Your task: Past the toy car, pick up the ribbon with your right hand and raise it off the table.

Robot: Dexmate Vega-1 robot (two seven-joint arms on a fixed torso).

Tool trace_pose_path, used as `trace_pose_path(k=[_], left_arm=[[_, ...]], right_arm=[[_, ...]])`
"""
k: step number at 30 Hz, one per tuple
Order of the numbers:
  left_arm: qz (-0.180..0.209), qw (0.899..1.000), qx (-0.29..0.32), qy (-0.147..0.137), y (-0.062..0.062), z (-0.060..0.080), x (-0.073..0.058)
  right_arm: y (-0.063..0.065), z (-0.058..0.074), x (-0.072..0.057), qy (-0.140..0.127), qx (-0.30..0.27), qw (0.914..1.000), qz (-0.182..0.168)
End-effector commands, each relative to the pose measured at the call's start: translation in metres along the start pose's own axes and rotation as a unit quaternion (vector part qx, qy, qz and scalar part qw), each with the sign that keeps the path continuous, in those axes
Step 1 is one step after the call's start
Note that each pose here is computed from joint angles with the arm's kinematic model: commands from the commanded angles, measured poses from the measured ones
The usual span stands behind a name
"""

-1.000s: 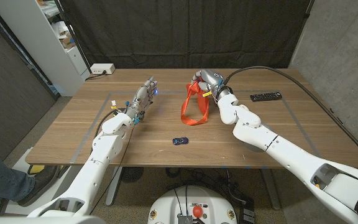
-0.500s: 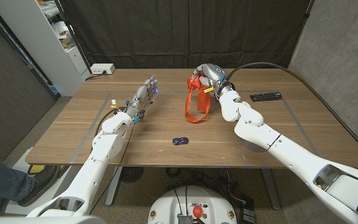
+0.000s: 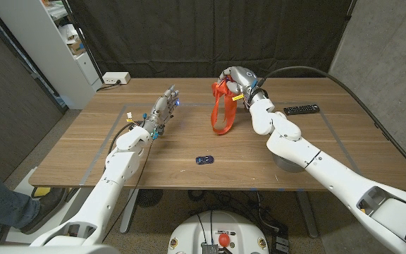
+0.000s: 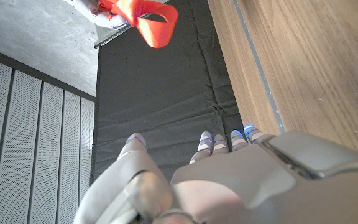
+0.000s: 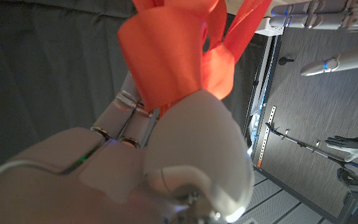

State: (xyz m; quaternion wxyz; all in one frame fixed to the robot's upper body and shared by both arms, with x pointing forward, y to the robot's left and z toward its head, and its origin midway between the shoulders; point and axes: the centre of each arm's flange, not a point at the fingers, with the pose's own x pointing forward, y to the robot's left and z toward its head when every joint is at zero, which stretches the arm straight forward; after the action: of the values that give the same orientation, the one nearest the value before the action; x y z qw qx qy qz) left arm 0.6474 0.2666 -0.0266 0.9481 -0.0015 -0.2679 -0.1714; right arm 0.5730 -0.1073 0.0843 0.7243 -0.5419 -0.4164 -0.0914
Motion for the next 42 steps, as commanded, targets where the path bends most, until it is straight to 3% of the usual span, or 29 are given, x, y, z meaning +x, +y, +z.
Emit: trace_pose_path(k=[1,42], left_arm=[[0.000,1.000,-0.001,0.000,-0.001,-0.001,0.001],[-0.001,1.000,0.003,0.004,-0.002,0.000,-0.004]], right_arm=[[-0.014,0.004,0.003,-0.008,0.008,0.9998,-0.017],[-0.032,0.012,0.006,-0.015,0.016,0.9987,-0.046]])
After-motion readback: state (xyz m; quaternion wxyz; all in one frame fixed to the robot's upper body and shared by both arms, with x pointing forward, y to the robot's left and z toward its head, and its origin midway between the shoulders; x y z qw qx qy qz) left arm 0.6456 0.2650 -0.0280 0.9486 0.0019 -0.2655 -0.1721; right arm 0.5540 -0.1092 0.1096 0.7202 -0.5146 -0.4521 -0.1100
